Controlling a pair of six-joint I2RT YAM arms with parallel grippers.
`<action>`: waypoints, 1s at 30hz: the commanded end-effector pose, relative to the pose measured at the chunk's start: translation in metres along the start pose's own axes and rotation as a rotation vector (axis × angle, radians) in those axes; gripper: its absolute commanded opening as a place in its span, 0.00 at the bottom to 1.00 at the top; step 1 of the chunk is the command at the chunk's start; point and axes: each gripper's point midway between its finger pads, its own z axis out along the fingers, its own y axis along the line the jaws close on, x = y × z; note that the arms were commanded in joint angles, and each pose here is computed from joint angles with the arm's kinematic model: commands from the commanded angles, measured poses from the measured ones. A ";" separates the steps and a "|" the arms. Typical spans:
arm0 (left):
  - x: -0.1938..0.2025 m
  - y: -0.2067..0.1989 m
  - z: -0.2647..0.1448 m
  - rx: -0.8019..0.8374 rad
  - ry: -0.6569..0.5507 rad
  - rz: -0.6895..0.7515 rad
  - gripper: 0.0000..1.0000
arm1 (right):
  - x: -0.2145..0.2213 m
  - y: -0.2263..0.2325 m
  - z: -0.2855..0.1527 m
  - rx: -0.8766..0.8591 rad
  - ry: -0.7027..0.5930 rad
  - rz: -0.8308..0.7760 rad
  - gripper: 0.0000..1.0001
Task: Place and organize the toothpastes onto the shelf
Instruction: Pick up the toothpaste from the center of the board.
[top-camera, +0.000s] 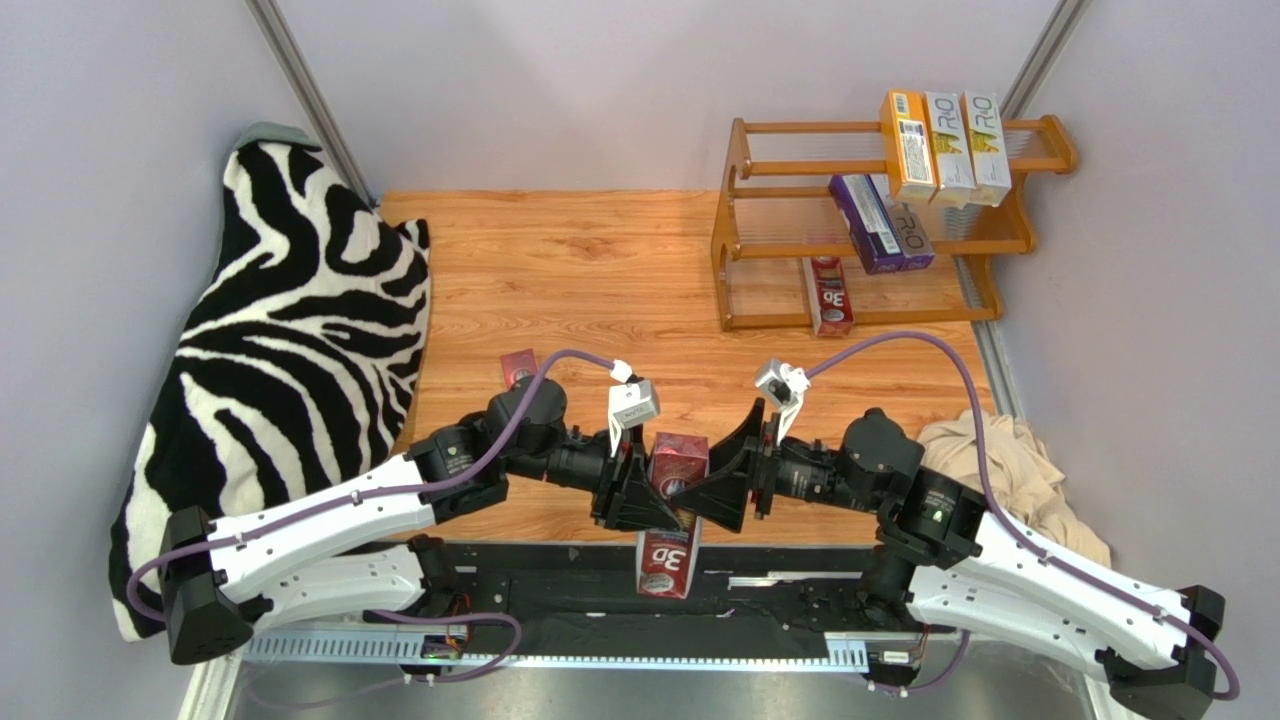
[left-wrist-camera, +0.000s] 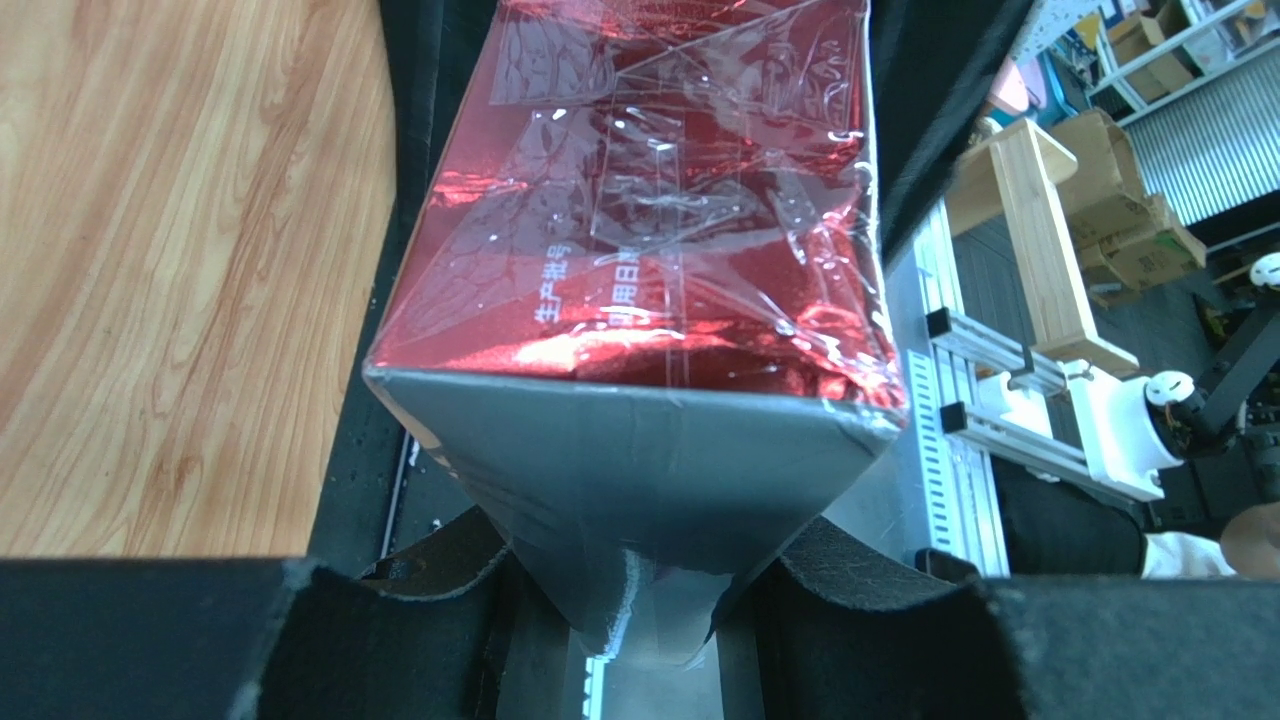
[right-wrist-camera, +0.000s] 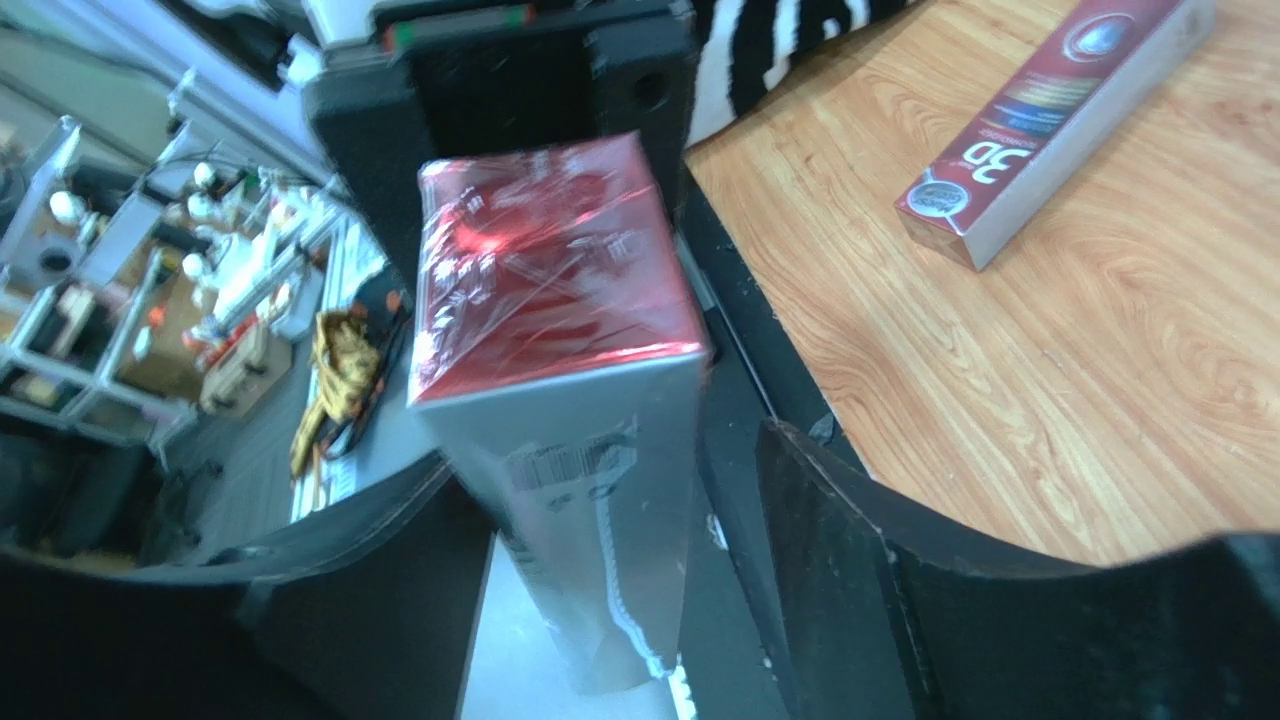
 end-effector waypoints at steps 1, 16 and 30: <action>-0.023 -0.007 0.001 0.006 -0.080 0.033 0.36 | -0.040 0.003 -0.011 0.051 -0.173 0.000 0.84; -0.134 0.054 -0.035 -0.196 -0.551 -0.185 0.40 | -0.049 -0.044 -0.065 0.163 -0.565 0.205 1.00; -0.188 0.053 -0.037 -0.040 -0.746 -0.296 0.40 | -0.055 -0.039 -0.057 0.002 -0.706 0.277 1.00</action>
